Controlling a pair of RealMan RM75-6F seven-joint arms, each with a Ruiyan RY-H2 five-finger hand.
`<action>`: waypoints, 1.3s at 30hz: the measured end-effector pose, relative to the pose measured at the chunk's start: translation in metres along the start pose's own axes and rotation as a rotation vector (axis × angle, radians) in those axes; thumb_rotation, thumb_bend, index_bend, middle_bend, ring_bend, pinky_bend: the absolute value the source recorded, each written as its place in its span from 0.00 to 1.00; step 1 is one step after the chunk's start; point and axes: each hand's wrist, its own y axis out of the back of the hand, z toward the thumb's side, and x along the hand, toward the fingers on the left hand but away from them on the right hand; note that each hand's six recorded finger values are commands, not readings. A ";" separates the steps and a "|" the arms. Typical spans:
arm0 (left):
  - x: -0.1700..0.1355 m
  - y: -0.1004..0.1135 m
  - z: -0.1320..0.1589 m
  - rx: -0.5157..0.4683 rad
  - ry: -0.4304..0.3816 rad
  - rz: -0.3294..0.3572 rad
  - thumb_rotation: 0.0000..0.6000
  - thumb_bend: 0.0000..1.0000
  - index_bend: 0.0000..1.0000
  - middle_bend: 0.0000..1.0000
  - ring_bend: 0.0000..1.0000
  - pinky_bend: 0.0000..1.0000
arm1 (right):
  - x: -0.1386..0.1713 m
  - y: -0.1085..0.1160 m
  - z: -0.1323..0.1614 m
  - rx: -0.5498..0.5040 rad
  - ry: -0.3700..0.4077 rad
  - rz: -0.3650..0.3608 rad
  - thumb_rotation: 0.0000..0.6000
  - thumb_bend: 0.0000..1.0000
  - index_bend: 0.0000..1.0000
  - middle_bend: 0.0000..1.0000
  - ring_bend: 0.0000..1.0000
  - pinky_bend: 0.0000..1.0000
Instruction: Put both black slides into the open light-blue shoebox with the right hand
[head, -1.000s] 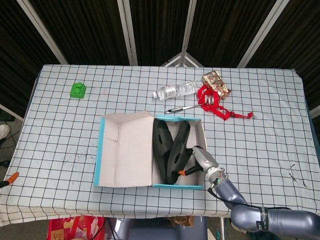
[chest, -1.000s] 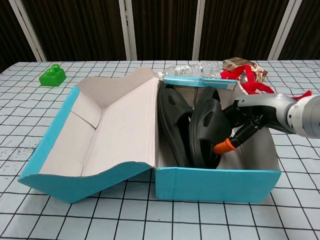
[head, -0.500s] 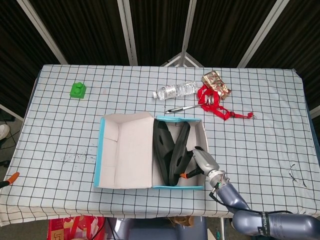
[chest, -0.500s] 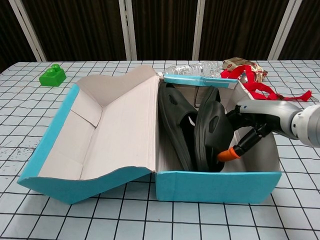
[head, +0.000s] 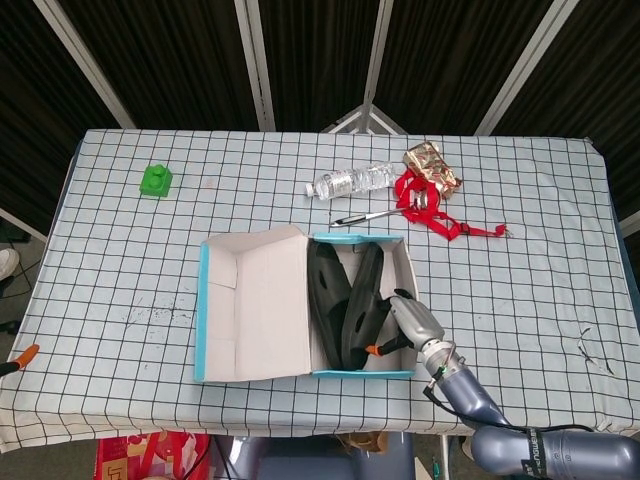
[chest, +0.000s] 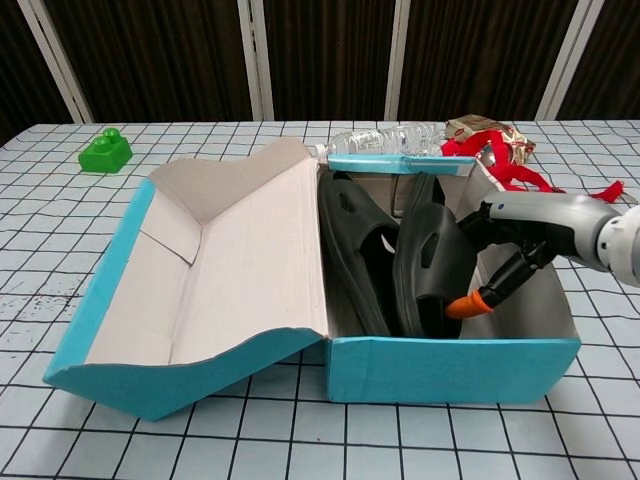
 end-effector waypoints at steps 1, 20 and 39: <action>0.000 0.000 0.000 0.000 0.000 0.000 1.00 0.17 0.11 0.00 0.00 0.00 | 0.000 0.000 0.000 0.002 -0.001 0.000 1.00 0.73 0.67 0.49 0.26 0.04; 0.000 0.000 0.001 0.002 -0.001 -0.001 1.00 0.17 0.12 0.00 0.00 0.00 | 0.003 -0.003 -0.008 0.056 -0.014 0.032 1.00 0.71 0.59 0.46 0.26 0.04; -0.001 0.000 0.001 0.001 -0.003 -0.002 1.00 0.17 0.12 0.00 0.00 0.00 | 0.010 0.008 -0.002 0.124 -0.028 0.033 1.00 0.31 0.12 0.22 0.17 0.04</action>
